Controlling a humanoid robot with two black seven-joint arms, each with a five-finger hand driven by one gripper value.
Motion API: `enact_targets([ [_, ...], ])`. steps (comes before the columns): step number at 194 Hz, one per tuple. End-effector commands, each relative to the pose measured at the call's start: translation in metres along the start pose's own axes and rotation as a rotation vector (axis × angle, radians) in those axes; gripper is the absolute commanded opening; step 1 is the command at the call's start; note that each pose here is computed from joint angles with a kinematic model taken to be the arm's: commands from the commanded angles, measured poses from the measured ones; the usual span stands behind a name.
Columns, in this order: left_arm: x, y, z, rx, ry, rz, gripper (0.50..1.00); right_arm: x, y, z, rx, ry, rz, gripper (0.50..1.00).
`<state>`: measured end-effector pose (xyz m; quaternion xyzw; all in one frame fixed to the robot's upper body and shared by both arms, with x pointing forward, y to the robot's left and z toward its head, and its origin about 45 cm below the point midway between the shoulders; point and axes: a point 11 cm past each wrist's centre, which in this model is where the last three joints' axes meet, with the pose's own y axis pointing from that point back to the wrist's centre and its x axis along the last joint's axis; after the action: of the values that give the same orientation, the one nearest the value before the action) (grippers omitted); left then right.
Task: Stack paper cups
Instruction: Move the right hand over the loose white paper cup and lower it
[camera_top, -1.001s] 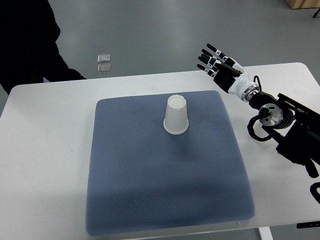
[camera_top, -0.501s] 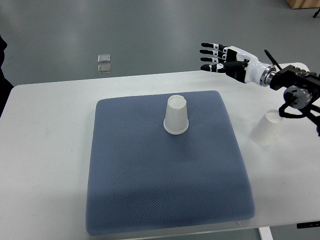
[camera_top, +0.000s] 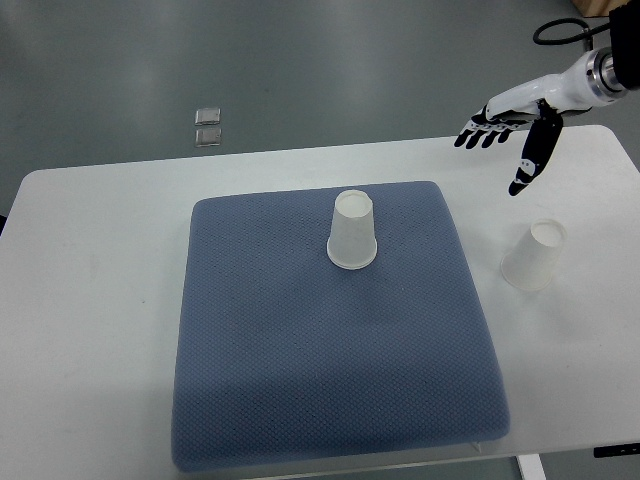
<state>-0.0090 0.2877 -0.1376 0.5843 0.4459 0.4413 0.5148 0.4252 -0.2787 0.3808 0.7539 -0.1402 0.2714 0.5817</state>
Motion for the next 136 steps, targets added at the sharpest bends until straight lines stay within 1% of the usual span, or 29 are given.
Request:
enact_targets([
  [1,-0.003,0.0,0.0,-0.001,-0.001,-0.019,1.0,0.007,0.028,-0.024,-0.048,0.119,-0.056,0.926],
  [16,-0.006,0.0,0.001,-0.001,-0.003,-0.041,1.0,0.013,0.047,-0.04,-0.061,0.161,-0.087,0.926],
  [42,-0.007,0.0,0.001,-0.001,-0.003,-0.045,1.0,0.036,0.075,-0.065,-0.059,0.227,-0.008,0.926],
  [67,-0.007,0.0,0.001,-0.002,-0.002,-0.045,1.0,0.042,0.081,-0.074,-0.058,0.249,0.01,0.926],
  [109,-0.008,0.0,0.001,-0.002,-0.001,-0.05,1.0,0.039,0.079,-0.061,-0.061,0.212,0.007,0.926],
  [122,-0.008,0.0,0.001,-0.002,-0.001,-0.05,1.0,0.033,0.074,-0.046,-0.074,0.179,-0.006,0.926],
  [136,-0.008,0.0,0.001,-0.002,-0.001,-0.05,1.0,0.027,0.064,-0.022,-0.135,0.142,-0.028,0.926],
])
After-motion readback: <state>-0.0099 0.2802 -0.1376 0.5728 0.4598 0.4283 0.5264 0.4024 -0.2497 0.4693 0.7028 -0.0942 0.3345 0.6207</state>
